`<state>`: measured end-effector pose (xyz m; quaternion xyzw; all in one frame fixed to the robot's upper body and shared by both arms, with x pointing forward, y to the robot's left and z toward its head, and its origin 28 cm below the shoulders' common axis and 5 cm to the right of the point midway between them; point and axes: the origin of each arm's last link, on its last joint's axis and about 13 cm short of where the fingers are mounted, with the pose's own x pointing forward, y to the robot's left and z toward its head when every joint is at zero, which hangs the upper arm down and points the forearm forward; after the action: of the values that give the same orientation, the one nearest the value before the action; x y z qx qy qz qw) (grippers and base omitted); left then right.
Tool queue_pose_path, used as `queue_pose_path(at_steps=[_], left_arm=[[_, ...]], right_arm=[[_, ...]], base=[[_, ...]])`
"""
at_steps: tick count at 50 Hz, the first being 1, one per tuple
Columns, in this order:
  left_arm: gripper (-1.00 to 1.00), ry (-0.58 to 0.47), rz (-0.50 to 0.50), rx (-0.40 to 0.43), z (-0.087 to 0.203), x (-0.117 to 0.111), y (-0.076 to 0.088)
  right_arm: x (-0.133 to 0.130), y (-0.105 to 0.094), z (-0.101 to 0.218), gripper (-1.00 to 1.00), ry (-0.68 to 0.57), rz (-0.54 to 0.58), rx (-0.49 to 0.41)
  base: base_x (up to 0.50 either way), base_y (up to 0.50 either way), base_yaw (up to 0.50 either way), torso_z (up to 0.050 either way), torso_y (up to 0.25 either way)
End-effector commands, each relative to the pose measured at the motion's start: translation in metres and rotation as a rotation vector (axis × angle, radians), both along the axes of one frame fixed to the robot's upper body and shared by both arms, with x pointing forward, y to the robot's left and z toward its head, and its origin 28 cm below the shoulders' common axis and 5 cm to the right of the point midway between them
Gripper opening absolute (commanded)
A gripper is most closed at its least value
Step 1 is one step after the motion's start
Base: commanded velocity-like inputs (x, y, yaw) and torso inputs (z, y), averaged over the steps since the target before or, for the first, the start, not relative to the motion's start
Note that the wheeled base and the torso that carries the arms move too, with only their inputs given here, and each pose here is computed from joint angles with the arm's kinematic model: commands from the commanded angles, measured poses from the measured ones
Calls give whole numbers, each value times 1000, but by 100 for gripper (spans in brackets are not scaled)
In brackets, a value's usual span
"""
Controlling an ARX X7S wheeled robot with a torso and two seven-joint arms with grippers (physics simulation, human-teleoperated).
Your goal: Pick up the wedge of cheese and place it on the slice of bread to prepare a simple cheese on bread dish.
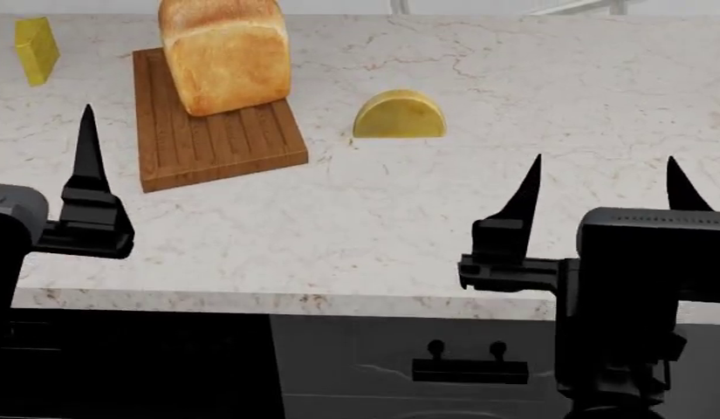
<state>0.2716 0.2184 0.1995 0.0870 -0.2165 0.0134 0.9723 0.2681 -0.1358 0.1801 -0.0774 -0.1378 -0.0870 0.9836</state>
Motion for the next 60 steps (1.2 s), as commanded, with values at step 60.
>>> queue_pose_path(at_steps=[60], left_arm=[[100,-16,11,-27,73,48,4]], right_arm=[[78,5,103,100,-6,-59,-101]], base=[[0,0,0,0,0]])
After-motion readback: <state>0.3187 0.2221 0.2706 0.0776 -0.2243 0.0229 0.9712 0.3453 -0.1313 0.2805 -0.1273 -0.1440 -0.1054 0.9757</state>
